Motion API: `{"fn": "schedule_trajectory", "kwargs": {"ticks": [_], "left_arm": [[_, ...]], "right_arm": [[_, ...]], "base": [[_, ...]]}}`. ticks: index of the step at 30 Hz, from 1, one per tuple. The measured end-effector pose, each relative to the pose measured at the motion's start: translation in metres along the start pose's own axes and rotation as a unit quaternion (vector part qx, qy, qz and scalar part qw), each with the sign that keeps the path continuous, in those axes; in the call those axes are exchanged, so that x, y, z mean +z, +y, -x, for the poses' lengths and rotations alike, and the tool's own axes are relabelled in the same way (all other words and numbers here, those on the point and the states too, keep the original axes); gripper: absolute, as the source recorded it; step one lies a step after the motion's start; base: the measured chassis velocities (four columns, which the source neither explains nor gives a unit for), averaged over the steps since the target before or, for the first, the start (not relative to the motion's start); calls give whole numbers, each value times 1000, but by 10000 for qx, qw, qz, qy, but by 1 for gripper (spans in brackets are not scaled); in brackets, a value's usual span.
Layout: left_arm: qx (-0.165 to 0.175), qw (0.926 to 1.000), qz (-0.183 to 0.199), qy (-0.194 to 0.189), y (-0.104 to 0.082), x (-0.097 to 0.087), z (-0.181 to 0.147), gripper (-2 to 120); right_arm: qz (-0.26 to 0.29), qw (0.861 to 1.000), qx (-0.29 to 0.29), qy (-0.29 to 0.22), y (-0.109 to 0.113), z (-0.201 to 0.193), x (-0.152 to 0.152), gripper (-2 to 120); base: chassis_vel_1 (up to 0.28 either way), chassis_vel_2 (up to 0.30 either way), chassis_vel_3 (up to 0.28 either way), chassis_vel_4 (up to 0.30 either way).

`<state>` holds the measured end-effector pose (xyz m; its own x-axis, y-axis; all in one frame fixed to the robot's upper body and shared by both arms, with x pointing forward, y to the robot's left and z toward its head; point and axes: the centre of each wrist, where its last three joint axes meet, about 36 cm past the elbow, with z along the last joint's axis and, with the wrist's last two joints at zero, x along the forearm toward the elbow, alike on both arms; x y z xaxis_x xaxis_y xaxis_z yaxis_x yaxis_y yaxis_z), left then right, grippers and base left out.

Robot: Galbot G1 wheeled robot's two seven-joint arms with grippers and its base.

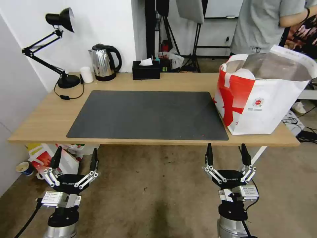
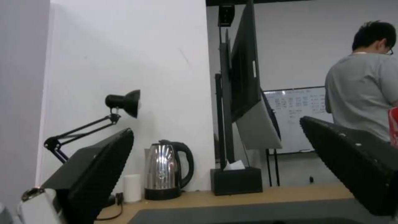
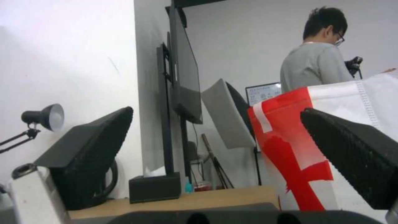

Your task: Pick up the trash from the table and place it into the takeout bag.

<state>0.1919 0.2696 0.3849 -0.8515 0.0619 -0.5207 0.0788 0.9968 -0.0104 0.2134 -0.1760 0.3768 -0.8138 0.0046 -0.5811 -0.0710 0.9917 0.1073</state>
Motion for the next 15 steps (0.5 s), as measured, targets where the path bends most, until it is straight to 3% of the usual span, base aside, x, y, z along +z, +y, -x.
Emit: {"fn": "schedule_trajectory", "kwargs": {"ticks": [15], "left_arm": [[-23,10000,7,-31,-1,-1,2,100]], "right_arm": [[0,10000,0,0,0,0,0,100]], "base": [[0,0,0,0]]}}
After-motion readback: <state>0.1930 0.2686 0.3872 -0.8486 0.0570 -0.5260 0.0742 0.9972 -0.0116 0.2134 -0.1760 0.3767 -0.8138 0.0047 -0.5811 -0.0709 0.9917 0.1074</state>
